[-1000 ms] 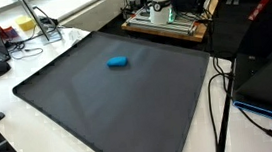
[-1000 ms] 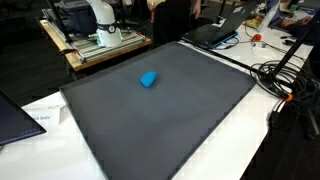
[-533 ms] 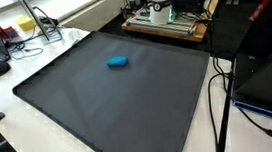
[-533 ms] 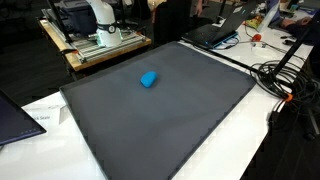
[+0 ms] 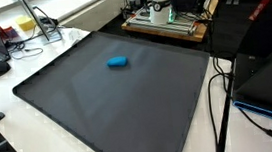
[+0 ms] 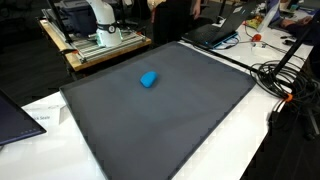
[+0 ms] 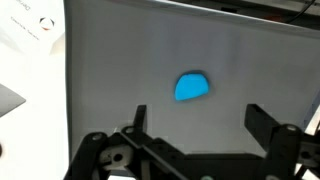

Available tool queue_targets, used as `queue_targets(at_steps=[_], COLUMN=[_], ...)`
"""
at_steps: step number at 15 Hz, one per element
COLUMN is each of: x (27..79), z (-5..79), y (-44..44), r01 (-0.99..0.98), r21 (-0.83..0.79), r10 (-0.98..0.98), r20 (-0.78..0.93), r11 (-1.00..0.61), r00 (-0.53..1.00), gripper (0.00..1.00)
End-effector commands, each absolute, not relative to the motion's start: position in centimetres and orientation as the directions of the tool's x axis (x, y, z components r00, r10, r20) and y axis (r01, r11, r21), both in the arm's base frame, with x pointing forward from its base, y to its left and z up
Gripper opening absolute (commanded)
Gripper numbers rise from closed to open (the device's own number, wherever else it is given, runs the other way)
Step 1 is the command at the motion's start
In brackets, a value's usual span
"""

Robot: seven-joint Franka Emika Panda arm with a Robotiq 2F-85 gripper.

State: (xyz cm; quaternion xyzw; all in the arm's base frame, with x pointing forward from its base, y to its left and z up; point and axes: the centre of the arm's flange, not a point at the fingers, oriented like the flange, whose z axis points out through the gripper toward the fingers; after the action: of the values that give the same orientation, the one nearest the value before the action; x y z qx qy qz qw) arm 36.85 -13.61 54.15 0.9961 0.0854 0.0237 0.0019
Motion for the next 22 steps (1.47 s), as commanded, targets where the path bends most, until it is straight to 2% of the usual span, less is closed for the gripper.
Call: queue_targets(at_steps=[1, 6, 11, 12, 15, 22], x=[37.0, 37.3, 35.2, 36.9, 36.0, 36.1], z=[55.0, 55.8, 55.6, 55.9, 55.5, 55.5], y=[-8.5, 0.6, 10.0, 7.9, 10.5, 10.2], r01=[0.298, 0.507, 0.699, 0.636, 0.683, 0.689], r21=[-0.017, -0.058, -0.067, -0.051, -0.043, -0.044], r10=[0.295, 0.496, 0.688, 0.627, 0.675, 0.681], r20=[0.103, 0.136, 0.137, 0.127, 0.114, 0.117], r11=[-0.954, -0.86, -0.712, -0.77, -0.729, -0.723], r00=[0.95, 0.858, 0.713, 0.769, 0.729, 0.723], gripper=[1.0, 1.0, 1.0, 1.0, 1.0, 1.0])
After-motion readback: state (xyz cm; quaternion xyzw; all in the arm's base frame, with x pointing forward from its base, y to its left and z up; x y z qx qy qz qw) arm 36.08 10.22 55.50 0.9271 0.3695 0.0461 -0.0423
